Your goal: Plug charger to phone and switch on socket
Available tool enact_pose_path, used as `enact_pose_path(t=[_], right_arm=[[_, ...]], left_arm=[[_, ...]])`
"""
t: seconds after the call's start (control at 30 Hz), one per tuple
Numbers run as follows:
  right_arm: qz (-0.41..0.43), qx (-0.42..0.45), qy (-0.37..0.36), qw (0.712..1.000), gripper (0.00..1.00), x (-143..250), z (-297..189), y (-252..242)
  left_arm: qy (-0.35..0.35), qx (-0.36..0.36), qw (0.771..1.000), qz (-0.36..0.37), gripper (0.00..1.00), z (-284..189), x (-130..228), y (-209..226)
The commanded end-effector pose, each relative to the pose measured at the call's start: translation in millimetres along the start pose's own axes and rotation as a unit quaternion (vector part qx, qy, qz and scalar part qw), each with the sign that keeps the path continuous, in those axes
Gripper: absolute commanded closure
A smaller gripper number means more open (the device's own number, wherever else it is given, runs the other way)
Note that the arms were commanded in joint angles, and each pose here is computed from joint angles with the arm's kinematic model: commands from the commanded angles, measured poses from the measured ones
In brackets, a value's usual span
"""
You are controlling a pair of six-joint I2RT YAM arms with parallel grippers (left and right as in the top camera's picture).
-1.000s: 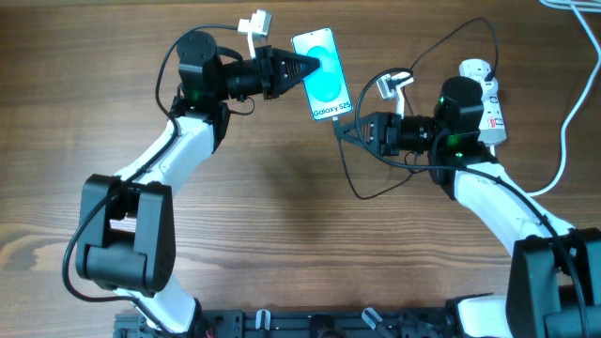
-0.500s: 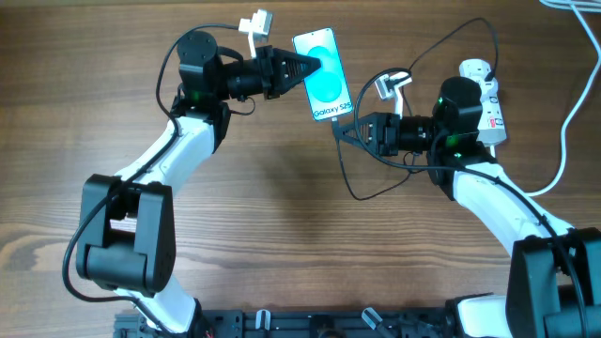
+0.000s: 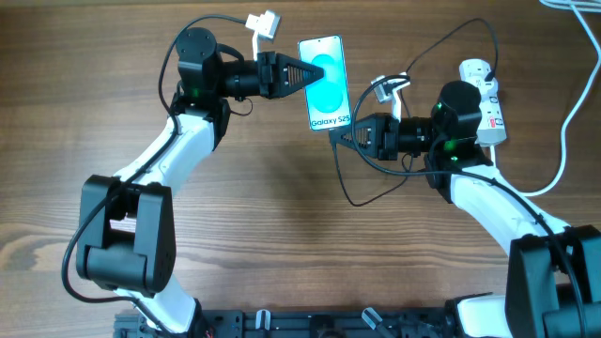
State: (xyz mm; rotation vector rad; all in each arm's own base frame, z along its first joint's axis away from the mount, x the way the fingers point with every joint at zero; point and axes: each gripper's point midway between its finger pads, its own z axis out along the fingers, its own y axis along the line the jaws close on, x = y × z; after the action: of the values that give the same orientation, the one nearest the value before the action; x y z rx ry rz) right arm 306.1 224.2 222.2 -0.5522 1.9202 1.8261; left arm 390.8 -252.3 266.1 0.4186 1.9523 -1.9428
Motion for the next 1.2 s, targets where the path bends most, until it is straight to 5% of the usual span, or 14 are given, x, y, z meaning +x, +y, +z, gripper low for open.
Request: enact_pose_path(t=[0.0,0.33,0.6,0.97,1.07,1.17], right_arm=[[-0.026,-0.006,-0.001,1.000,0.85,-9.9,-1.7,7.6],[-0.028,-0.026,0.020,0.999,0.77,-2.2,-2.0,14.1],[0.017,0.066,-0.032,0.997,0.66,-9.0,-3.5,-27.7],[0.006,0.014,0.002,1.000,0.66,-0.7,9.8,-3.7],[-0.001,0.029,-0.013,0.999,0.53,-6.9,8.3,-8.5],[0.010,0.035,-0.019,0.999,0.52,-8.5,3.6,-12.3]], left_arm=[[0.034,0.016,0.999,0.012,0.96,6.8,15.6,-6.2],[-0.060,-0.028,0.997,-0.032,0.96,-29.0,-23.5,12.9],[-0.049,-0.022,0.998,-0.043,0.96,-17.7,-17.8,10.0],[-0.032,-0.015,0.999,-0.032,0.96,-3.5,-9.5,6.0],[-0.032,-0.015,0.999,-0.031,0.96,-3.6,-9.5,5.9],[-0.040,-0.019,0.999,-0.031,0.96,-10.9,-13.7,8.0]])
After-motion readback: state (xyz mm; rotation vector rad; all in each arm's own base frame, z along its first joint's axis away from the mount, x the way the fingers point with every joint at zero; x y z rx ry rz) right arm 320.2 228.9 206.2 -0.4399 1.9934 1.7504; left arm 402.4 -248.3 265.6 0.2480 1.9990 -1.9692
